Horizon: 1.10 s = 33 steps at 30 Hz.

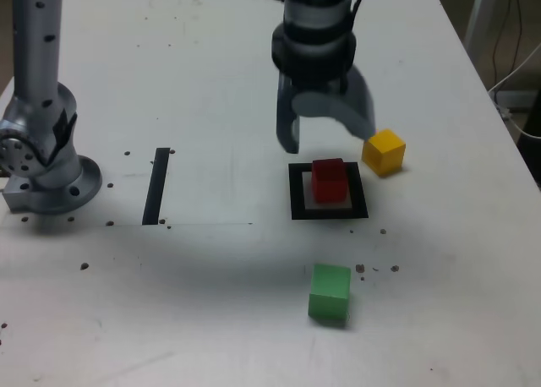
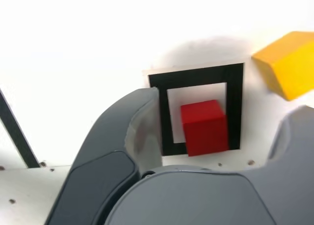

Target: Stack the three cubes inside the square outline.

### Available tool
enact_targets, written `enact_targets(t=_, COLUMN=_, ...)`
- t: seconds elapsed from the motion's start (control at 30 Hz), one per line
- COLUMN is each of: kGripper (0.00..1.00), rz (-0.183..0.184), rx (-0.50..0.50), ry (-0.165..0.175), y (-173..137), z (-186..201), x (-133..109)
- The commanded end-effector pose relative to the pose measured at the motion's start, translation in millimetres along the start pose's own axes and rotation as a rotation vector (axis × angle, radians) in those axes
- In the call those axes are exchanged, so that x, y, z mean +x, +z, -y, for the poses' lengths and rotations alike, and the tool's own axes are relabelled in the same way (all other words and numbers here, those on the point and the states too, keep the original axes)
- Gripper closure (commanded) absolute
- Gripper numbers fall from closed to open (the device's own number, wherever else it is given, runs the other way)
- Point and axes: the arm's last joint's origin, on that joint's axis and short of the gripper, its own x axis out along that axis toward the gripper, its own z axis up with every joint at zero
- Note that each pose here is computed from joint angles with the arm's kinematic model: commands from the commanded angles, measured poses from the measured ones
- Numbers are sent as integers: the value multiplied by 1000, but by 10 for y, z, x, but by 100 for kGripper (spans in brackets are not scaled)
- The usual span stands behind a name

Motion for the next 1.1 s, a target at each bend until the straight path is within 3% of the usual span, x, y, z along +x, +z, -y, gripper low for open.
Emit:
enact_targets(t=0.0, kGripper=1, rz=25, rx=20, ry=10, y=33, z=-49, x=-93)
enact_targets(t=0.13, kGripper=1, rz=41, rx=-10, ry=-9, y=130, z=-154, x=-207)
enact_targets(t=0.27, kGripper=1, rz=54, rx=-127, ry=-50, y=223, z=-274, x=-353)
enact_targets(t=0.4, kGripper=1, rz=59, rx=-253, ry=-69, y=296, z=-339, x=-429)
enact_targets(t=0.57, kGripper=1, rz=17, rx=-374, ry=-89, y=416, z=-367, x=-303)
enact_targets(t=0.83, kGripper=2, rz=-57, rx=-447, ry=-88, y=601, z=-391, x=-10)
enact_targets(t=1.07, kGripper=4, rz=-70, rx=-466, ry=-75, y=764, z=-411, x=175)
